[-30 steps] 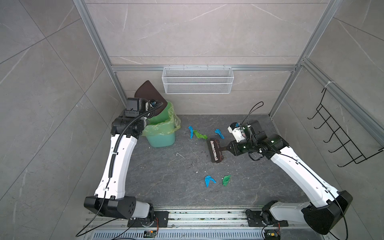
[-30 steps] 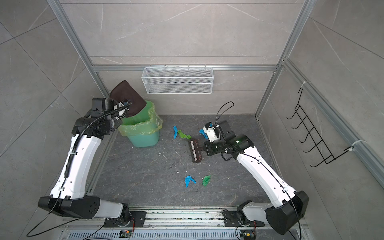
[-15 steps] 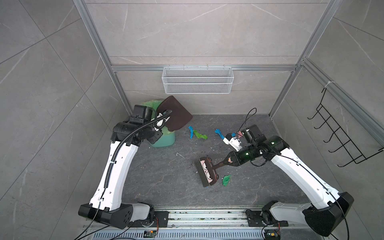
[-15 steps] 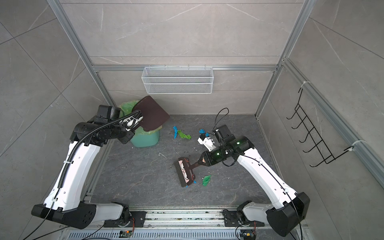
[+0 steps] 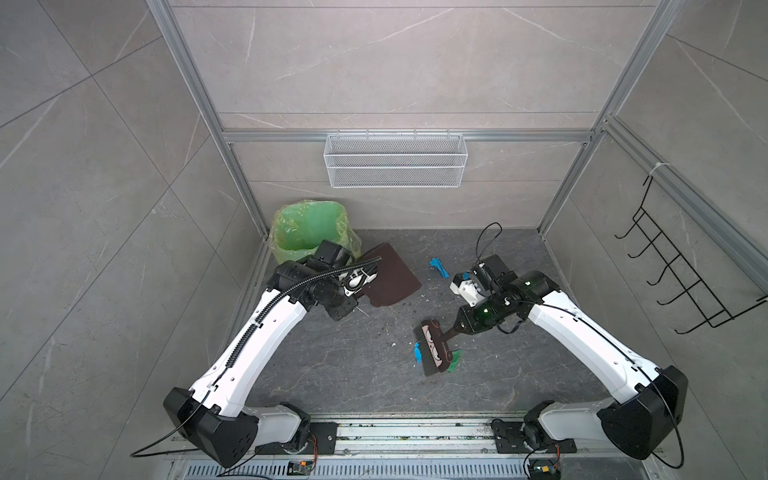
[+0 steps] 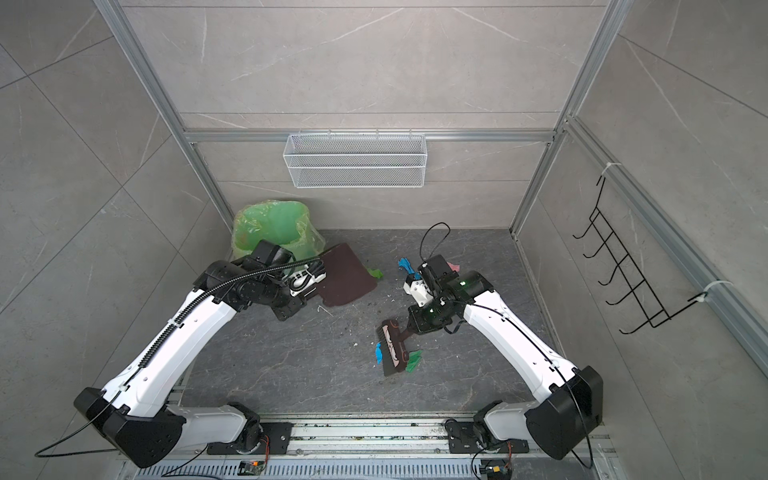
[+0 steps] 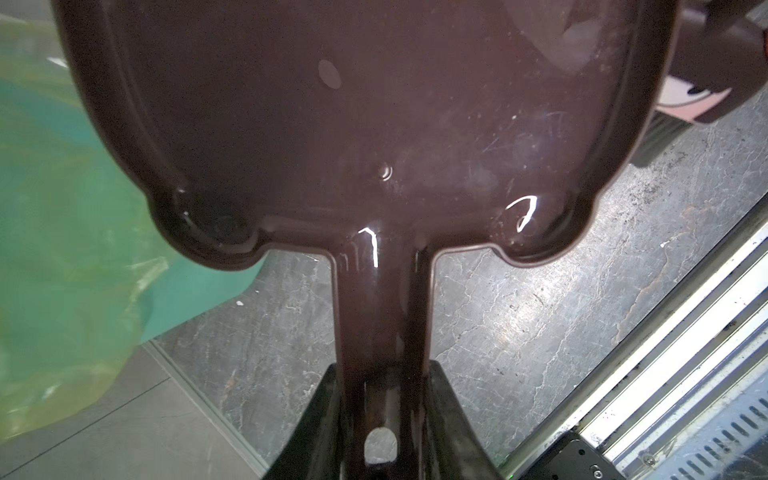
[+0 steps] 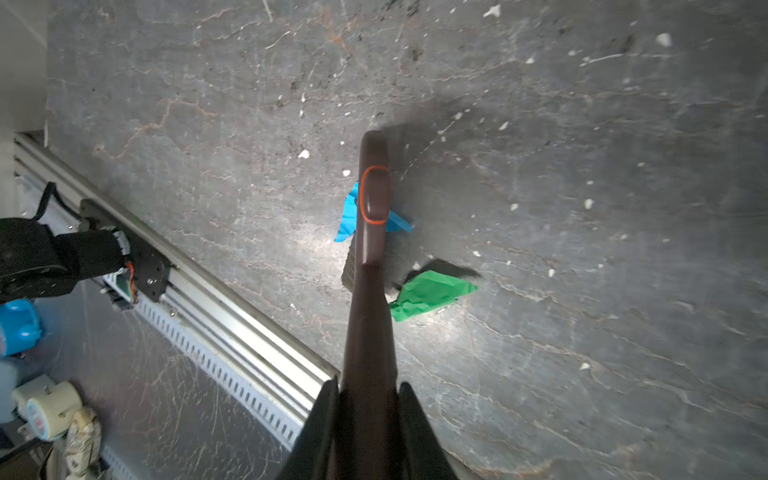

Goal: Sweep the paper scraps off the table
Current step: 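Lower the dustpan to the table while the right gripper moves the broom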

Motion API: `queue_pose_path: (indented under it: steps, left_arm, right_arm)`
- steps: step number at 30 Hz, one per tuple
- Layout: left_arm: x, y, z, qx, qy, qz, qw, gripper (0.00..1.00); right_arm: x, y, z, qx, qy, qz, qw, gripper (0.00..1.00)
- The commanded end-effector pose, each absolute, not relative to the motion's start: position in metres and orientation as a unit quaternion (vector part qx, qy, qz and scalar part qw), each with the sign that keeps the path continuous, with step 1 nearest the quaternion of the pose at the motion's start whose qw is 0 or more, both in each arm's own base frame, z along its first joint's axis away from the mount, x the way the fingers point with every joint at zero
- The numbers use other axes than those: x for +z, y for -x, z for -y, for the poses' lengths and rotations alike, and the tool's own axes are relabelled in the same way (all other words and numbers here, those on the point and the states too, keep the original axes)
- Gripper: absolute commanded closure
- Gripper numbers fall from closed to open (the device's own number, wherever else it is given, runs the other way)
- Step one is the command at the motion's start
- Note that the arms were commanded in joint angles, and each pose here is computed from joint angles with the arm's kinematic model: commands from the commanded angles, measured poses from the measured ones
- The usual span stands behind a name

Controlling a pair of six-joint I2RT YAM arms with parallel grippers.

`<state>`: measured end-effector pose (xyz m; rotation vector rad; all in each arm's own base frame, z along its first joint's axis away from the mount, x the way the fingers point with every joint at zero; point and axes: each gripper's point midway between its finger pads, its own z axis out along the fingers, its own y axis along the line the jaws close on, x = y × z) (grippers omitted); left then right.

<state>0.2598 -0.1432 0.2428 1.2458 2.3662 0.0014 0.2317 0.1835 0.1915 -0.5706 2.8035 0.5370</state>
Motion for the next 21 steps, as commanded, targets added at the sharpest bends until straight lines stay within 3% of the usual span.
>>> queue_pose_path:
  steps: [1,8,15,21]
  left_arm:
    - [0.246,-0.26,0.154,-0.035,-0.421,-0.866,0.268,1.0]
    - [0.215,-0.257,0.167,-0.063,-0.428,-0.866,0.252,1.0]
    - [0.184,-0.258,0.176,-0.08,-0.427,-0.867,0.243,1.0]
    - [0.154,-0.256,0.172,-0.065,-0.444,-0.87,0.204,1.0]
  right_arm:
    - [0.195,-0.258,-0.151,0.076,0.166,-0.971,0.155,1.0]
    - [0.224,-0.272,-0.157,0.081,0.163,-0.967,0.18,1.0]
    - [0.253,-0.241,-0.175,0.16,0.196,-0.955,0.152,1.0]
    - [0.241,-0.199,-0.179,0.199,0.189,-0.96,0.062,1.0]
